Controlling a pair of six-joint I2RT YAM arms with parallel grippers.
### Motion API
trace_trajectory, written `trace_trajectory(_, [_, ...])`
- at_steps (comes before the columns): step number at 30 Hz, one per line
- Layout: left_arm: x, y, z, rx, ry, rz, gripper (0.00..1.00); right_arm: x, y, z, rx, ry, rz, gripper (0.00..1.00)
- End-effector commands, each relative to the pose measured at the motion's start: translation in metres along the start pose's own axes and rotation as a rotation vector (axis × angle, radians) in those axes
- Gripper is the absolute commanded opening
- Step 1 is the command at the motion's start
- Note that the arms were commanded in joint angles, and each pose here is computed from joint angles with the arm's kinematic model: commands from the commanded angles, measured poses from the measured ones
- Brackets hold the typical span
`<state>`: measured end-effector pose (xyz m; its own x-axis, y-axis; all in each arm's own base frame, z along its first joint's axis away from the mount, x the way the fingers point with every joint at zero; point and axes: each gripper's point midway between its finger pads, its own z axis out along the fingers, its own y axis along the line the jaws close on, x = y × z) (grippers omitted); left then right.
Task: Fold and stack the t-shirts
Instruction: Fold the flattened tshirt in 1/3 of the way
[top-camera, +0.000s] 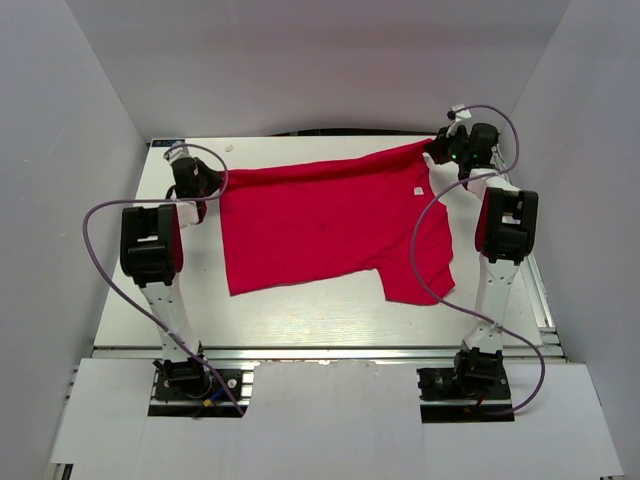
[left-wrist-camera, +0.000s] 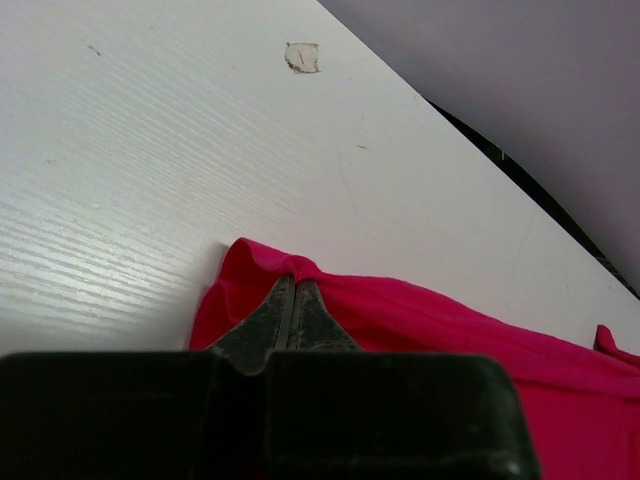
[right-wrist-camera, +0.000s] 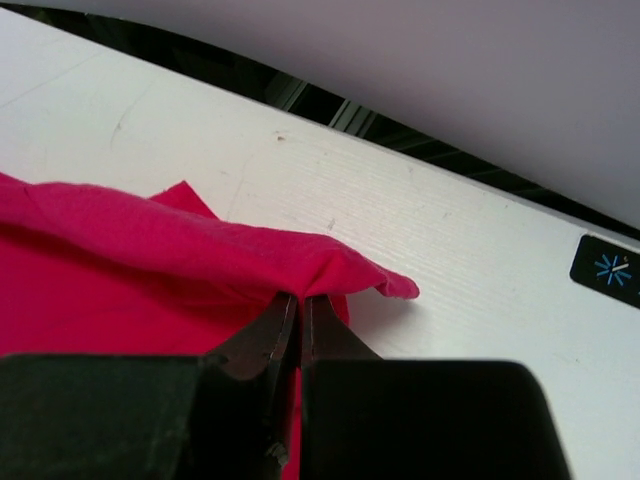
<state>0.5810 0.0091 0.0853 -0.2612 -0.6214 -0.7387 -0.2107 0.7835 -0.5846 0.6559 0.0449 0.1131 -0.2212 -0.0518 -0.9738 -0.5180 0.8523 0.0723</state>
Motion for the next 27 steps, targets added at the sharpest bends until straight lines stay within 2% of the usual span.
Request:
trace_trajectory(1, [-0.042, -0.031, -0.021, 0.086, -0.081, 0.017, 0.0, -0.043, -0.002, -0.018, -0.015, -0.073, -0.072, 0.0])
trace_trajectory(10, [-0.037, -0.039, -0.039, 0.134, -0.061, 0.021, 0.0, -0.027, -0.012, -0.018, 0.008, -0.032, -0.062, 0.0])
trace_trajectory(27, [-0.03, -0.032, -0.053, 0.116, -0.052, 0.034, 0.0, -0.043, 0.002, -0.031, -0.053, -0.068, -0.042, 0.0])
